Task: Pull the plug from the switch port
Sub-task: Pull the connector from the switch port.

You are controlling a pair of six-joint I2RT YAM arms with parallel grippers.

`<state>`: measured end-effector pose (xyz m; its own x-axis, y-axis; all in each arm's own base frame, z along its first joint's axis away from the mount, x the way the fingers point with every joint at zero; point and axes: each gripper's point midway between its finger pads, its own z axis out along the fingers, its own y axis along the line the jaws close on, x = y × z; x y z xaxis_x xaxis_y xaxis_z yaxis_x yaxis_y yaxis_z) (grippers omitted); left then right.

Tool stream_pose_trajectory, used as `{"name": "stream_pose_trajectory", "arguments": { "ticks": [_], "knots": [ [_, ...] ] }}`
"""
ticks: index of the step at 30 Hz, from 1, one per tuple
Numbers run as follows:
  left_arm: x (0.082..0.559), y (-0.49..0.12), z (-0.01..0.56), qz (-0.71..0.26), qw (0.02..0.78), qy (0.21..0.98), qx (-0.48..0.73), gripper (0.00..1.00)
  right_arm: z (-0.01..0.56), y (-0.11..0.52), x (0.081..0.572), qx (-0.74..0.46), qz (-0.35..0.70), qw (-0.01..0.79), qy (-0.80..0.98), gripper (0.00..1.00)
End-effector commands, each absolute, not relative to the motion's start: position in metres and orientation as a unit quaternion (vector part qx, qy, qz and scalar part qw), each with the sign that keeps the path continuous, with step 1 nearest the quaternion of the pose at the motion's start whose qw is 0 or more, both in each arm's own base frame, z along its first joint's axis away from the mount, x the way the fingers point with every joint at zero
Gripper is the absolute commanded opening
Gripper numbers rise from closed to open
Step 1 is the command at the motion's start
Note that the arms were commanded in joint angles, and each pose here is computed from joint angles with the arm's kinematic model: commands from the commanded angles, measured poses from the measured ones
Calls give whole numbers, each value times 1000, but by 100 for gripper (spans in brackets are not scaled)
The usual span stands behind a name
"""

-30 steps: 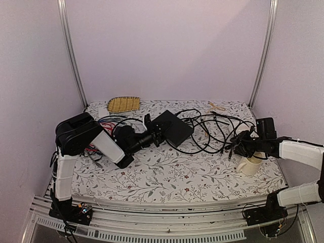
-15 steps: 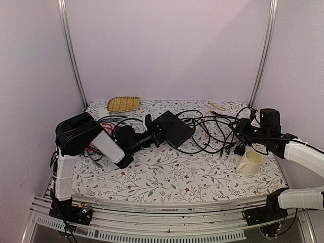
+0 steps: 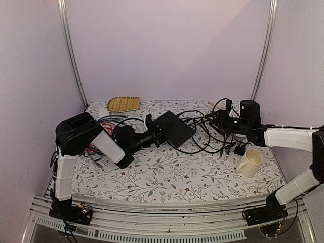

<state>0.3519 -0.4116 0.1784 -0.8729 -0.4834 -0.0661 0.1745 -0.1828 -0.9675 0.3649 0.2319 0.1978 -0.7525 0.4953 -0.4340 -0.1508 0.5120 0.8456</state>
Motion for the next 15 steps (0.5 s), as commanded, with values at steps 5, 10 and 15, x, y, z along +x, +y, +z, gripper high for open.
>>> {"name": "stream_pose_trajectory", "arguments": {
  "ticks": [5, 10, 15],
  "knots": [
    [342, -412, 235, -805, 233, 537, -89, 0, 230, 287, 380, 50, 559, 325, 761, 49],
    [343, -414, 235, -806, 230, 537, -89, 0, 227, 307, 386, 40, 572, 310, 759, 49],
    [343, -415, 233, -806, 229, 539, -90, 0, 225, 319, 391, 35, 583, 298, 755, 49]
  ]
}}
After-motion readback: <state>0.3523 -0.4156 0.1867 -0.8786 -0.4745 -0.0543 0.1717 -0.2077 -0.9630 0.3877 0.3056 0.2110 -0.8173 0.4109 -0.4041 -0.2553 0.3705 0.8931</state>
